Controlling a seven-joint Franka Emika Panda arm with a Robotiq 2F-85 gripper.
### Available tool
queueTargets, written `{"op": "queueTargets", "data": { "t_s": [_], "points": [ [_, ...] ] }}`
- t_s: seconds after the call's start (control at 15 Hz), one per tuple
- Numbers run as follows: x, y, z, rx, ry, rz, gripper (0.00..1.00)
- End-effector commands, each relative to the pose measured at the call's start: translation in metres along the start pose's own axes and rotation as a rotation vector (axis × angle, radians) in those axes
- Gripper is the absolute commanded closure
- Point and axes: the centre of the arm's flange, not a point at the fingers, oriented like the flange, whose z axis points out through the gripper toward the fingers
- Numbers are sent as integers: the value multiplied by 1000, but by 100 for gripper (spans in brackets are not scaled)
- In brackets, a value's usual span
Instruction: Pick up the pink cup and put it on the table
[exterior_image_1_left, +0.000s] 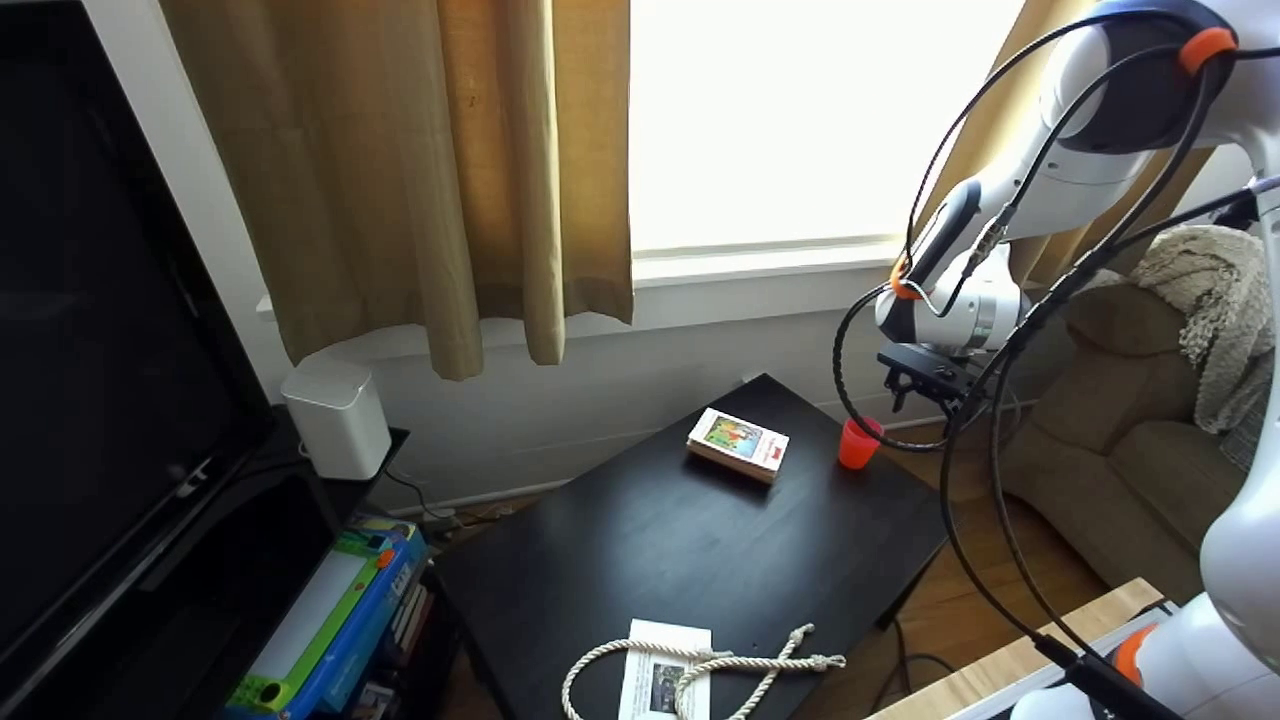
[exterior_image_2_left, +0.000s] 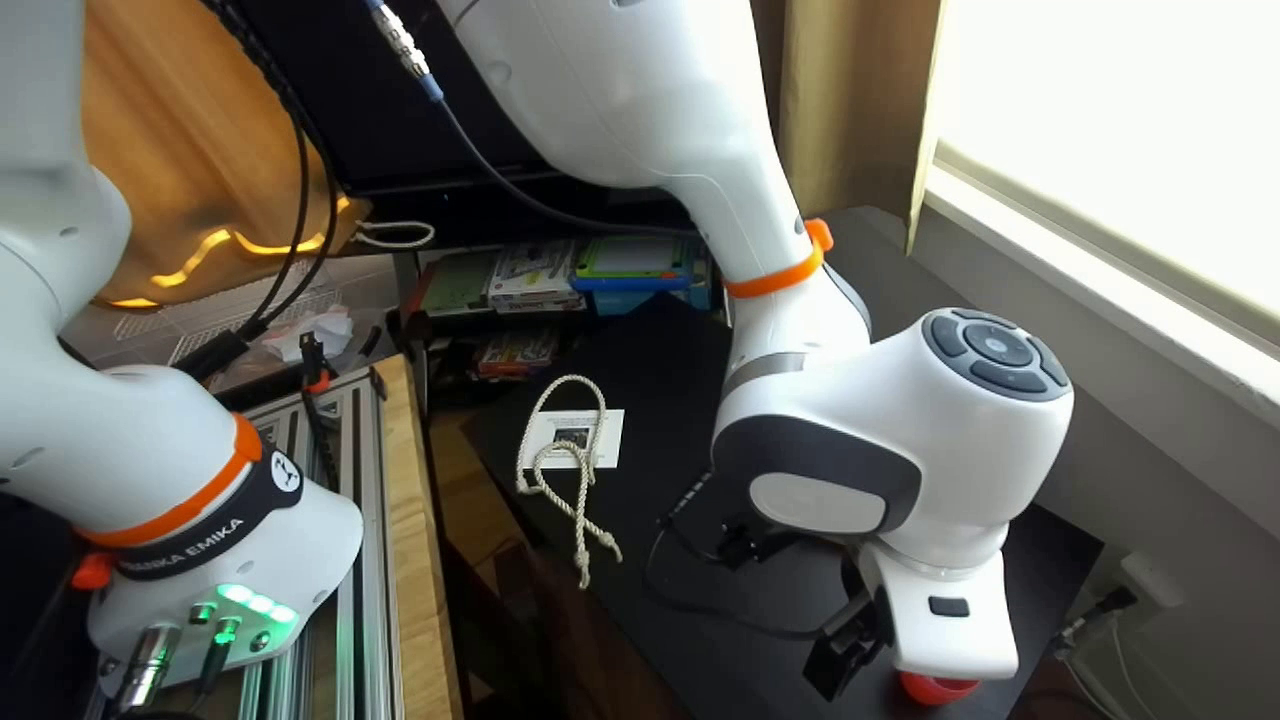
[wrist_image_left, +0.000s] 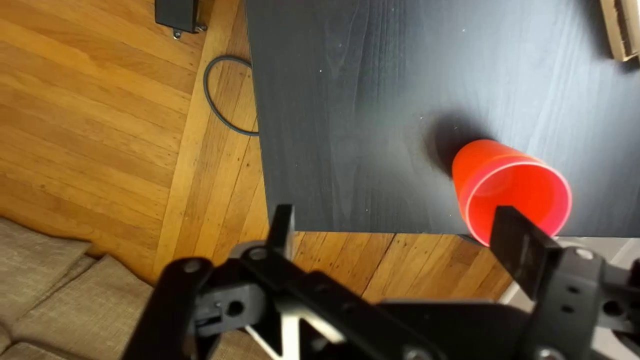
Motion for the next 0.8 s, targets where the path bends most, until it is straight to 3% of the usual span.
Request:
{"op": "queueTargets", "data": {
  "t_s": [0.0,0.2,0.4,0.73],
  "points": [
    [0,0,1,-2,0,-1,0],
    [-1,-5,-3,6,5,-7,0],
    [23,-11,18,-3,30,50,0],
    [39,-22,53,-31,40,9,0]
  ]
}}
